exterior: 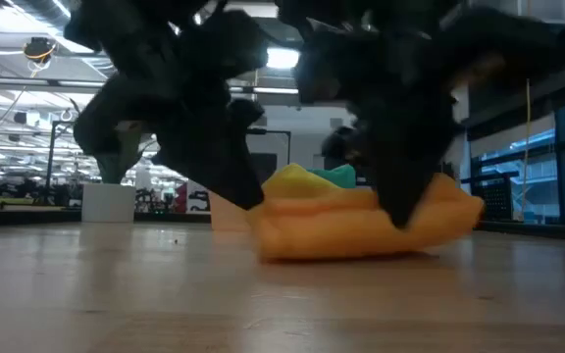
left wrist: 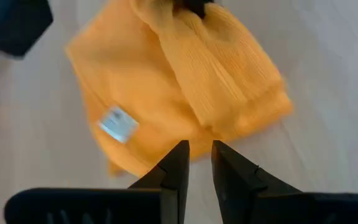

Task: Roll microfiber towels into tight, uniform cylinder then place into a basket
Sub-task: Roll the orange microfiber cloth

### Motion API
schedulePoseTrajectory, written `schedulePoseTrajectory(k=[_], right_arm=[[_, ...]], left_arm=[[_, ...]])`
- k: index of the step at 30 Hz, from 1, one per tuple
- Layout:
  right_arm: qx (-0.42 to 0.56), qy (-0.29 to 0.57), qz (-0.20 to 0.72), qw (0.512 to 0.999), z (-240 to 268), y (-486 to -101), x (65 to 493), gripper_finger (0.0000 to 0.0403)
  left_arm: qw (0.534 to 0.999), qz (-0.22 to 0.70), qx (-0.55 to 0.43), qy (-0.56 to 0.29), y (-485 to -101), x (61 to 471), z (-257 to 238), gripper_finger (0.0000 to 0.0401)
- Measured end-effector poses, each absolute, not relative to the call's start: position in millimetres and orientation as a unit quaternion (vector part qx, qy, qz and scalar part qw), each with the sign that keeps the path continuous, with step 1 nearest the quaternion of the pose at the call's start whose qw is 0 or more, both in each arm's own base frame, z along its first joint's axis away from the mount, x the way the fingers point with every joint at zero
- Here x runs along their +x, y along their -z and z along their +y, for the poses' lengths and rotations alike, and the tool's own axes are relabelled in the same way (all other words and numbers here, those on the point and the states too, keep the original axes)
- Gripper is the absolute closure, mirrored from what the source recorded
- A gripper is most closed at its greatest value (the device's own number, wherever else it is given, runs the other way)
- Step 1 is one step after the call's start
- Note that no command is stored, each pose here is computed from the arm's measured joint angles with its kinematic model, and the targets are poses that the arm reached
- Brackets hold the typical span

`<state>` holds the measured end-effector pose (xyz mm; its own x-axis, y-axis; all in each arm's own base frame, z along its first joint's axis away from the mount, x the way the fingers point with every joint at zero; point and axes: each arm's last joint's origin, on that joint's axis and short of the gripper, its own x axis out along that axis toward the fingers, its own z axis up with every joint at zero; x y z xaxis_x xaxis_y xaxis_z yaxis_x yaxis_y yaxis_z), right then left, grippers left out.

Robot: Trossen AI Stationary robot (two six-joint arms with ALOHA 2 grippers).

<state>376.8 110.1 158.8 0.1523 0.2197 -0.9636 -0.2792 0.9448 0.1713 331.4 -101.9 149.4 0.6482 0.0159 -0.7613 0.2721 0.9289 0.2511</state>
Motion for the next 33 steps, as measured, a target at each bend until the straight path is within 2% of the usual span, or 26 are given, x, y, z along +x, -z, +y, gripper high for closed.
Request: schedulePoseTrajectory(k=[5, 11, 17, 28, 33], right_arm=[[0.033, -0.229, 0.62, 0.75, 95, -173, 386, 0.0402], [0.156, -0.306, 0.593, 0.728, 63, -182, 393, 0.0402], [0.198, -0.303, 0.579, 0.731, 34, -183, 397, 0.0403], [0.269, -0.364, 0.568, 0.688, 34, -150, 378, 0.0403], [0.297, -0.344, 0.562, 0.691, 33, -133, 374, 0.0403]], left_arm=[[0.887, 0.415, 0.192, 0.068, -162, 321, -110, 0.0341], [0.893, 0.399, 0.197, 0.072, -173, 316, -117, 0.0341], [0.892, 0.396, 0.2, 0.08, -174, 314, -122, 0.0341], [0.892, 0.395, 0.209, 0.07, -174, 314, -122, 0.0341], [0.893, 0.395, 0.207, 0.069, -174, 314, -122, 0.0341]])
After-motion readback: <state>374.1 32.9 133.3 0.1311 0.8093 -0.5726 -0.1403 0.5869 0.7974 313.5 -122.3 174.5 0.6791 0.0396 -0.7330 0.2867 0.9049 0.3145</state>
